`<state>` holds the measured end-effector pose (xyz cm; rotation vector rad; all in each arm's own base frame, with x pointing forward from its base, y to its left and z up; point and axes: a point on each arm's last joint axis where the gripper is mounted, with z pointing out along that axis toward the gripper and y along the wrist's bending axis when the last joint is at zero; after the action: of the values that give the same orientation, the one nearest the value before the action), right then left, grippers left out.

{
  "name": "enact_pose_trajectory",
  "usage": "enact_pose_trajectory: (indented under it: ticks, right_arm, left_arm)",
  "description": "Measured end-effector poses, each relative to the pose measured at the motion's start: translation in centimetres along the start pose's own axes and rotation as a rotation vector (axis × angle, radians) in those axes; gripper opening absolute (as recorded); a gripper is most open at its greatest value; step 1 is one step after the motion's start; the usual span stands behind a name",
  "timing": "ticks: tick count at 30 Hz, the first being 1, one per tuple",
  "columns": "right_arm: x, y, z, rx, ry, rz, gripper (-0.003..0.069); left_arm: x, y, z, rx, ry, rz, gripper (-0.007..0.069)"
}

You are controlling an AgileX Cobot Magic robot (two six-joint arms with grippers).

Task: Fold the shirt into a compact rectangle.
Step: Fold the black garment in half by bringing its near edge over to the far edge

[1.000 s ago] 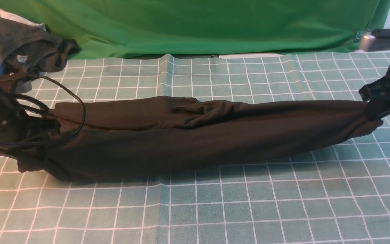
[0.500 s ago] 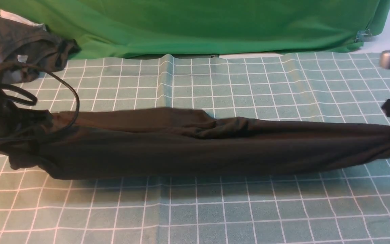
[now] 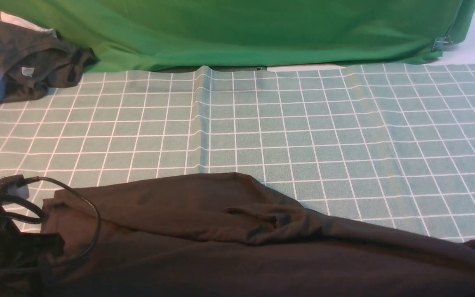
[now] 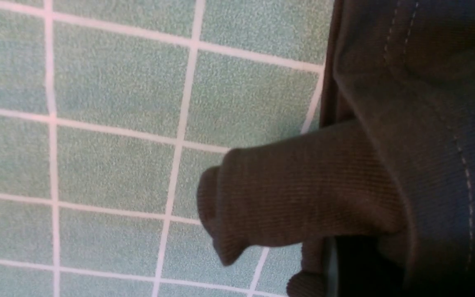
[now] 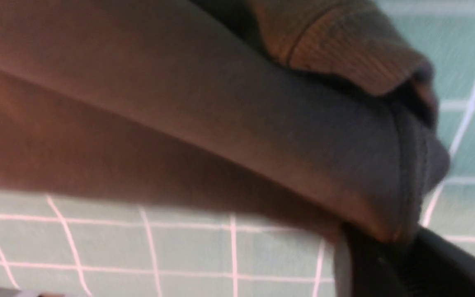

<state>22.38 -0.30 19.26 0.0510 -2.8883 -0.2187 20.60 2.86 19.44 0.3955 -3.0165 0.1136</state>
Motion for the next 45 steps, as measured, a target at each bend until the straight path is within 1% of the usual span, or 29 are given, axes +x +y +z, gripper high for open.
enact_pose_trajectory:
  ticks: [2,3,4,6,7,8,9,11,12,14,15,17,18,19,20,22,25,27,28,29,30,31,32,35,36,38,45]
  right_arm:
    - [0.3,-0.1,0.3,0.003,0.015,0.002,0.0246]
    - [0.3,-0.1,0.4,0.004,0.019,0.008,0.0324]
    - [0.3,-0.1,0.4,0.005,0.019,0.009,0.0376]
    - [0.4,-0.1,0.3,0.005,0.016,0.011,0.0443]
    - [0.4,-0.1,0.1,0.004,0.007,0.011,0.0463]
    - [0.4,-0.1,0.1,0.004,0.006,0.011,0.0466]
    - [0.5,0.2,-0.7,-0.006,-0.033,0.009,0.0479]
    - [0.5,0.4,-1.4,-0.015,-0.078,0.002,0.0478]
    - [0.6,0.9,-2.5,-0.022,-0.152,-0.029,0.0472]
    - [0.6,1.3,-3.1,-0.015,-0.206,-0.071,0.0467]
    - [0.5,2.0,-3.6,-0.004,-0.253,-0.134,0.0463]
    - [0.1,3.2,-3.4,0.009,-0.286,-0.225,0.0461]
    - [0.0,3.3,-3.4,0.009,-0.283,-0.229,0.0461]
    - [-0.5,4.1,-2.8,0.03,-0.275,-0.292,0.046]
    - [-0.8,4.3,-2.5,0.043,-0.271,-0.315,0.046]
    - [-1.5,4.8,-1.5,0.085,-0.236,-0.368,0.046]
    - [-2.2,5.2,-0.2,0.144,-0.19,-0.424,0.046]
    - [-2.7,5.4,0.3,0.167,-0.187,-0.452,0.0442]
    - [-2.9,5.5,0.5,0.173,-0.191,-0.462,0.0416]
    - [-3.0,5.5,0.5,0.173,-0.191,-0.464,0.0416]
    - [-3.2,5.6,0.7,0.176,-0.194,-0.469,0.0358]
    - [-3.2,5.6,0.8,0.176,-0.192,-0.47,0.0321]
    - [-3.3,5.7,1.0,0.176,-0.189,-0.471,0.0259]
    - [-3.3,5.7,1.1,0.174,-0.173,-0.47,0.0095]
    - [-3.2,5.7,1.0,0.173,-0.171,-0.466,0.0064]
    - [-3.0,5.8,0.4,0.173,-0.172,-0.465,0.0041]
    - [-2.2,5.8,-2.3,0.22,-0.29,-0.47,0.0037]
  left_arm:
    - [0.1,0.0,0.1,0.0,0.0,-0.018,0.0155]
    - [0.1,0.0,0.1,0.0,0.001,-0.027,0.0162]
    - [0.1,0.0,0.1,0.0,0.001,-0.029,0.0177]
    - [0.1,0.0,0.1,-0.002,0.001,-0.029,0.0218]
    - [0.0,0.1,0.0,-0.007,-0.004,-0.027,0.0252]
    - [0.0,0.1,0.0,-0.01,-0.004,-0.025,0.0267]
    - [-0.3,0.1,-0.5,-0.019,-0.014,-0.02,0.0328]
    - [-0.5,0.1,-0.9,-0.021,-0.022,-0.018,0.037]
    - [-0.9,0.0,-1.8,-0.018,-0.052,-0.019,0.0414]
    - [-1.3,-0.1,-2.8,-0.01,-0.093,-0.019,0.0435]
    - [-1.6,-0.3,-3.9,0.002,-0.139,-0.019,0.0447]
    - [-1.6,-0.6,-5.5,0.022,-0.205,-0.001,0.0449]
    - [-1.6,-0.6,-5.7,0.025,-0.213,0.001,0.0447]
    - [-1.3,-0.7,-6.4,0.036,-0.244,0.023,0.0438]
    - [-1.2,-0.8,-6.7,0.043,-0.255,0.034,0.0429]
    - [-0.9,-1.1,-6.8,0.075,-0.26,0.05,0.0396]
    - [-0.4,-1.9,-5.9,0.117,-0.226,0.084,0.0321]
    - [0.1,-3.1,-4.3,0.121,-0.181,0.147,0.0235]
    - [0.4,-3.8,-3.5,0.118,-0.165,0.181,0.0189]
    - [0.5,-3.9,-3.4,0.117,-0.161,0.187,0.018]
    - [1.0,-5.0,-2.0,0.112,-0.126,0.24,0.0104]
    - [1.3,-5.6,-1.6,0.112,-0.115,0.267,0.0072]
    - [1.6,-6.4,-0.8,0.112,-0.1,0.303,0.004]
    - [2.2,-8.0,0.7,0.107,-0.06,0.364,0.0008]
    - [2.2,-8.3,0.9,0.105,-0.053,0.366,0.0005]
    - [2.1,-8.7,1.4,0.1,-0.041,0.366,0.0002]
    - [1.7,-8.8,2.6,0.07,-0.003,0.362,0.0001]
